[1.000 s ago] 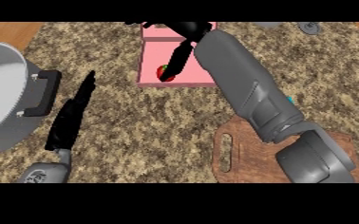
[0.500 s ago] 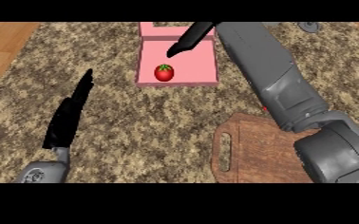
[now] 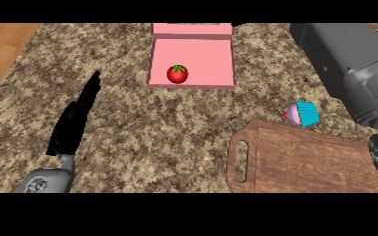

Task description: Pick the tomato from the cutting board and place it in the cardboard box

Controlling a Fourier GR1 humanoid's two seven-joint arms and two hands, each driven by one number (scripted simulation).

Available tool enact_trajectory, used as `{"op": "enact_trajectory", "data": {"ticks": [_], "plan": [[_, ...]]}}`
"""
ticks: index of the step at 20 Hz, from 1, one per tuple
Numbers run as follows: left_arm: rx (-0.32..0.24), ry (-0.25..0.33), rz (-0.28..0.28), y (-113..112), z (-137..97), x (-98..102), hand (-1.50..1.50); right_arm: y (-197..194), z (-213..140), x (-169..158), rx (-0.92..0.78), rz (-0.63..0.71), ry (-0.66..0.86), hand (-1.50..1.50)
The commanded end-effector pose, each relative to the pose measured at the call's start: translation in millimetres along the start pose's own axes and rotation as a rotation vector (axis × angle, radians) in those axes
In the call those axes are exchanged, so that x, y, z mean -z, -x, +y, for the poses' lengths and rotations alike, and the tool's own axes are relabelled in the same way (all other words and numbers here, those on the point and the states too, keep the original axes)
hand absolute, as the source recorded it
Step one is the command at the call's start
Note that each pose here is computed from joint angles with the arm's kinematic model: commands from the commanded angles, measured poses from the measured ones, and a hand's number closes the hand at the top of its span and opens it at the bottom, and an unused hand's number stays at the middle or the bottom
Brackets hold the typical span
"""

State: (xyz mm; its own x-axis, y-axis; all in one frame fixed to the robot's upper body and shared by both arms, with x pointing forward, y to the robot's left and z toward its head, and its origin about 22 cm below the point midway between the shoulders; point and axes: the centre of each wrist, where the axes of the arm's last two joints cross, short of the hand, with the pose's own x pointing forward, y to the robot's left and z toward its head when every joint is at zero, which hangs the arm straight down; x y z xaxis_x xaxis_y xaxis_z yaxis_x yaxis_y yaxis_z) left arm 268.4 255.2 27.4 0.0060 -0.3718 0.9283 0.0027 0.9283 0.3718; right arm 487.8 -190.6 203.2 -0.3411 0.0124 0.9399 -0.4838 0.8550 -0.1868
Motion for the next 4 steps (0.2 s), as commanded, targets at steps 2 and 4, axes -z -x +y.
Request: {"op": "enact_trajectory", "data": {"ticks": [2,4], "plan": [[0.009,0.029,-0.021,-3.7,-7.2,1.1,0.00,-9.4,-40.0,-22.0,-0.008,-0.006,0.029,-1.50],[0.000,0.031,-0.029,-4.7,-1.9,5.1,0.00,-24.2,-53.8,-25.1,-0.028,-0.028,0.013,-1.50]]}}
